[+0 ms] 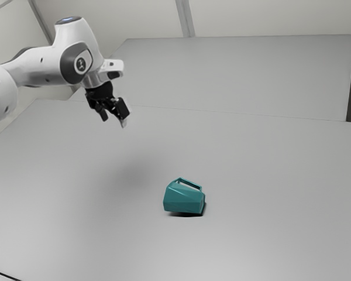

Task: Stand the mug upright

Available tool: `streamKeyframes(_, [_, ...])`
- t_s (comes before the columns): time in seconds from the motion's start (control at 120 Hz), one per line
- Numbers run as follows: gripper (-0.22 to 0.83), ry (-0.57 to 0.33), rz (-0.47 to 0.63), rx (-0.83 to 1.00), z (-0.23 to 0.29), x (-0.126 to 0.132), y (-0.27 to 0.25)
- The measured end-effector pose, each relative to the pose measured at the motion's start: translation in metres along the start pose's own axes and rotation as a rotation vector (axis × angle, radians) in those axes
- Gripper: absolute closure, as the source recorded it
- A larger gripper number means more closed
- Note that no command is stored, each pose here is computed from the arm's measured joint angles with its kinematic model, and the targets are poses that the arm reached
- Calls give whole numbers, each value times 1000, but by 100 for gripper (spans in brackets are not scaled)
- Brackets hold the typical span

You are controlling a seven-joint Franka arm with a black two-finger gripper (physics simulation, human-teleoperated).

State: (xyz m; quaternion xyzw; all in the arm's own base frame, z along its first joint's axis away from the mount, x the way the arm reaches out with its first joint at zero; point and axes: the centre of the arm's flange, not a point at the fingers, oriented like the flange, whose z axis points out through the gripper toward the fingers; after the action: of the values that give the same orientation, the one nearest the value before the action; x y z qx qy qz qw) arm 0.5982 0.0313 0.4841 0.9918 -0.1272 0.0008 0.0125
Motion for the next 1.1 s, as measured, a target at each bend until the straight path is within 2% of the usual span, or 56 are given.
streamKeyframes(0.142, [0, 61, -15, -33, -35, -42, 14])
streamKeyframes(0.267, [0, 101, -41, -102, -50, -57, 42])
streamKeyframes(0.442, [0, 77, -110, -275, 1, -73, 87])
streamKeyframes(0.633, [0, 41, -211, -401, 53, -74, 109])
streamKeyframes(0.742, [0, 13, -262, -439, 86, -66, 117])
streamKeyframes(1.1, [0, -14, -327, -533, 134, -52, 146])
